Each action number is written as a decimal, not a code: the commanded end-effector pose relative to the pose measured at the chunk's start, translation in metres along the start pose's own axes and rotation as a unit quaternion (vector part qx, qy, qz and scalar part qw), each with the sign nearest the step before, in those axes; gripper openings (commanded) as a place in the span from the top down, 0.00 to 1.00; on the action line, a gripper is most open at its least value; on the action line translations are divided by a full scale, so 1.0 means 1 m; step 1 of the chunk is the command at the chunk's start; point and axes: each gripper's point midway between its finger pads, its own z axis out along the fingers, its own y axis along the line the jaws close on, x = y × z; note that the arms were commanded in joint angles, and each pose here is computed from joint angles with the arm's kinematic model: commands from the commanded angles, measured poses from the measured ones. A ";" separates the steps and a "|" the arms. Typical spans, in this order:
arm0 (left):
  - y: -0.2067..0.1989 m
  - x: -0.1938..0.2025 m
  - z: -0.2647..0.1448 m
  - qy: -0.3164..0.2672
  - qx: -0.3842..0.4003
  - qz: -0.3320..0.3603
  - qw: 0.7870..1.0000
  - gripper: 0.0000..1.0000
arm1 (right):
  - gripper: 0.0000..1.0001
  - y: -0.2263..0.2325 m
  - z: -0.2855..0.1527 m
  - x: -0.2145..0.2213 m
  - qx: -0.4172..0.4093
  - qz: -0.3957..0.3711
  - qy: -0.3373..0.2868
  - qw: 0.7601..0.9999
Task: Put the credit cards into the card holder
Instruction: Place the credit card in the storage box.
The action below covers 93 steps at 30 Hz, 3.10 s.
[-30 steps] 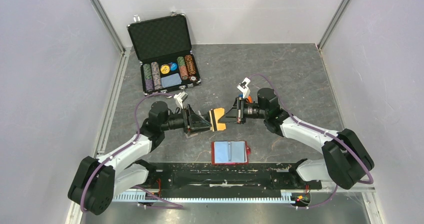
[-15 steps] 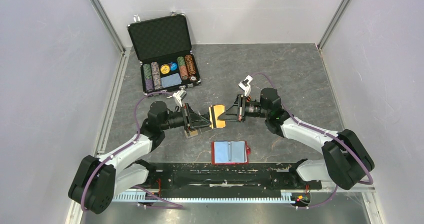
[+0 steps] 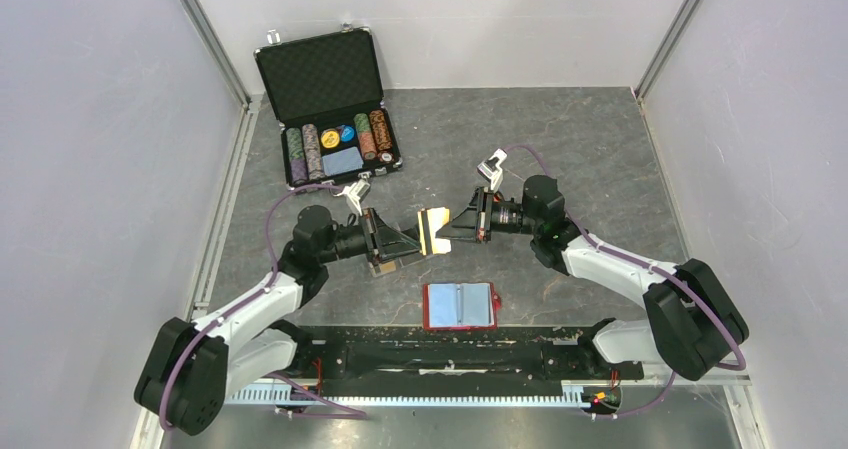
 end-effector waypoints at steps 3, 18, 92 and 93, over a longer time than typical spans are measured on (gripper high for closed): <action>-0.006 -0.004 0.006 0.010 0.017 0.011 1.000 0.64 | 1.00 0.024 -0.003 -0.005 -0.040 -0.032 -0.003 0.999; -0.052 0.001 0.021 0.035 0.131 0.019 0.991 0.75 | 0.96 0.018 -0.005 0.004 -0.041 -0.022 0.010 0.999; 0.124 -0.040 -0.037 -0.010 -0.413 0.047 0.909 0.46 | 1.00 -0.104 -0.056 0.050 0.209 -0.057 0.015 0.976; 0.123 -0.041 -0.039 -0.012 -0.415 0.051 0.909 0.43 | 1.00 -0.106 -0.057 0.050 0.212 -0.056 0.014 0.976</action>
